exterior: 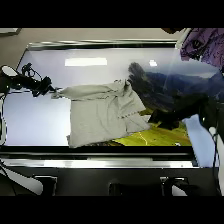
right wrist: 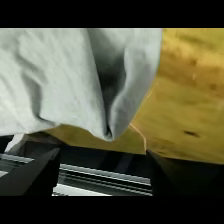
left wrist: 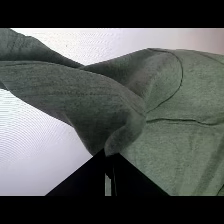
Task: Fold the clothes and pants, and hang the long-sleeved shirts on hangers.
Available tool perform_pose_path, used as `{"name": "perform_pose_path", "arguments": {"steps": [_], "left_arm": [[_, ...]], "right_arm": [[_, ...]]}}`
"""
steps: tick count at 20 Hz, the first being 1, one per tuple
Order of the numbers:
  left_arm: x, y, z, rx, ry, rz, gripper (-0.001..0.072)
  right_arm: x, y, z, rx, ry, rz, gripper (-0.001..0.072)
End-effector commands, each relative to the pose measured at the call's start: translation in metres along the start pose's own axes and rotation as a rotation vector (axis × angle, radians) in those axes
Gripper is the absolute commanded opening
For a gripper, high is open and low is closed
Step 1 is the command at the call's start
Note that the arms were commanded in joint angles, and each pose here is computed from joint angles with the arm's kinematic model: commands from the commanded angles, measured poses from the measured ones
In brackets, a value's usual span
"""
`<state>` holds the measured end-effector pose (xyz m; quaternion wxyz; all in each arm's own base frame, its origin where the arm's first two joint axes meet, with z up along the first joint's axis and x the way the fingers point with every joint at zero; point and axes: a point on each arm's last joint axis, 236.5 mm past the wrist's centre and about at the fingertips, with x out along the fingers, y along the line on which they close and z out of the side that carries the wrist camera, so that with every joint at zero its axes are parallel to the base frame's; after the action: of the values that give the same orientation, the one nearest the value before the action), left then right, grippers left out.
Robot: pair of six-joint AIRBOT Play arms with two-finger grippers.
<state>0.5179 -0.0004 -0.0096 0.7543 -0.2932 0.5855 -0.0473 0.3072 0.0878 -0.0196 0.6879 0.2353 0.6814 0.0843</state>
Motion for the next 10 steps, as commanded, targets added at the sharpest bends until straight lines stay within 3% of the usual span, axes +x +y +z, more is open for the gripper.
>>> {"name": "perform_pose_path", "arguments": {"steps": [1,4,6,8,9,10], "left_arm": [[0.0,0.001,-0.002,0.002,0.008,0.001,0.0023],[0.0,0.001,-0.002,0.002,0.009,0.001,0.0023],[0.0,0.001,-0.002,0.001,0.009,0.001,0.0023],[0.0,0.001,-0.003,0.001,0.015,0.002,0.0023],[0.0,0.001,-0.006,0.002,0.027,0.003,0.0023],[0.0,0.003,-0.009,0.003,0.038,0.008,0.0023]], "right_arm": [[0.053,-0.005,-0.03,0.09,-0.034,0.047,0.0604],[0.07,0.005,0.0,0.113,-0.183,0.043,0.0595],[0.075,0.008,0.024,0.159,-0.279,0.051,0.0514],[0.069,0.011,0.046,0.18,-0.35,0.063,0.0315],[0.057,0.018,0.062,0.147,-0.395,0.063,0.0065],[0.042,0.026,0.08,0.108,-0.444,0.059,0.0038]]}}
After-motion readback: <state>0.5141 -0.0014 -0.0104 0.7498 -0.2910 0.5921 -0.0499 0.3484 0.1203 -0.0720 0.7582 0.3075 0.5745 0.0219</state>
